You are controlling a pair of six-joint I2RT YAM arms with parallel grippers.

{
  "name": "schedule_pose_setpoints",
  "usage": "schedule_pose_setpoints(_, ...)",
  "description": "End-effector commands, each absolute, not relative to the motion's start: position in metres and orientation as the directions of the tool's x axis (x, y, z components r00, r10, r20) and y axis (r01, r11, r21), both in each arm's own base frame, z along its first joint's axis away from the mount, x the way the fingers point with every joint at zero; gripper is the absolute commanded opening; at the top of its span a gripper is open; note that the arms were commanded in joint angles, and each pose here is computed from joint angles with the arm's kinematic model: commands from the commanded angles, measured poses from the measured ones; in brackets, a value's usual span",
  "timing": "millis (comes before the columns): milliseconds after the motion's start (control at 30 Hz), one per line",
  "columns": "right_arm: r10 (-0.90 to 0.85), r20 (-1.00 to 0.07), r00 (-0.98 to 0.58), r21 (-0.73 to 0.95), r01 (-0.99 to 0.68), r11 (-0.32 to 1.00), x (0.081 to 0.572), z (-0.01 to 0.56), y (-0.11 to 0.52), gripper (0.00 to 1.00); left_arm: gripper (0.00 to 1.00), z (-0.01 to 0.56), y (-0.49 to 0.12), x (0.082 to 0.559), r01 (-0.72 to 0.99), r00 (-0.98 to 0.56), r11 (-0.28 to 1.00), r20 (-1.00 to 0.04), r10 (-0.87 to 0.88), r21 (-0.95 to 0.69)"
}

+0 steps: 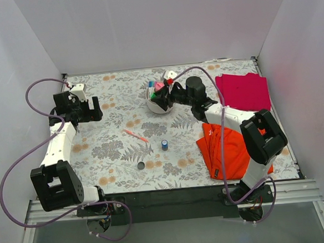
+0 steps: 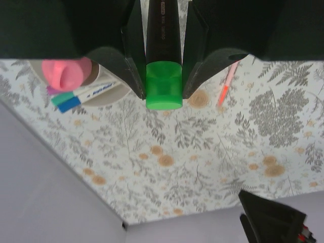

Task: Sort the stationery into containers
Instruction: Place the pen in the storage box.

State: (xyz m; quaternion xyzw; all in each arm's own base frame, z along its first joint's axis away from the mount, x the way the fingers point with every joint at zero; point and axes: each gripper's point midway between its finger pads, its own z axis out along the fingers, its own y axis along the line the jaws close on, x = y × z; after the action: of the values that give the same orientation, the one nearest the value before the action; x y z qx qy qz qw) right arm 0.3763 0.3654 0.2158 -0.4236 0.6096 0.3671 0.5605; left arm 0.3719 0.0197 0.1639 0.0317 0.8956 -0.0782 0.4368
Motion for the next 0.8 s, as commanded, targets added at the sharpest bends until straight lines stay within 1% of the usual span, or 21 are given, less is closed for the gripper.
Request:
schedule_pose_setpoints(0,0.156,-0.928,0.34,-0.235,-0.854,0.465,0.375,0.332,0.365,0.01,0.91,0.173,0.026,0.379,0.135,-0.616,0.988,-0.787,0.03,-0.069)
schedule_pose_setpoints(67,0.178,-0.911,0.372,-0.246,-0.837,0.49,0.374,0.337,0.364,0.01,0.91,0.173,0.027,0.381,0.135,-0.617,0.989,-0.786,0.031,-0.067)
schedule_pose_setpoints(233,0.192,-0.868,0.458,-0.298,-0.789,0.537,0.373,0.326,0.37,0.01,0.91,0.163,0.027,0.377,0.138,-0.637,0.988,-0.769,0.04,-0.062)
schedule_pose_setpoints(333,0.194,-0.861,0.47,-0.291,-0.769,0.569,0.386,0.32,0.372,0.01,0.91,0.161,0.027,0.374,0.141,-0.645,0.988,-0.763,0.045,-0.061)
schedule_pose_setpoints(533,0.203,-0.859,0.47,-0.271,-0.754,0.599,0.406,0.311,0.38,0.01,0.91,0.16,0.026,0.372,0.144,-0.649,0.987,-0.76,0.046,-0.064)
schedule_pose_setpoints(767,0.207,-0.892,0.402,-0.214,-0.779,0.59,0.422,0.287,0.392,0.01,0.91,0.16,0.025,0.368,0.147,-0.646,0.987,-0.762,0.048,-0.062)
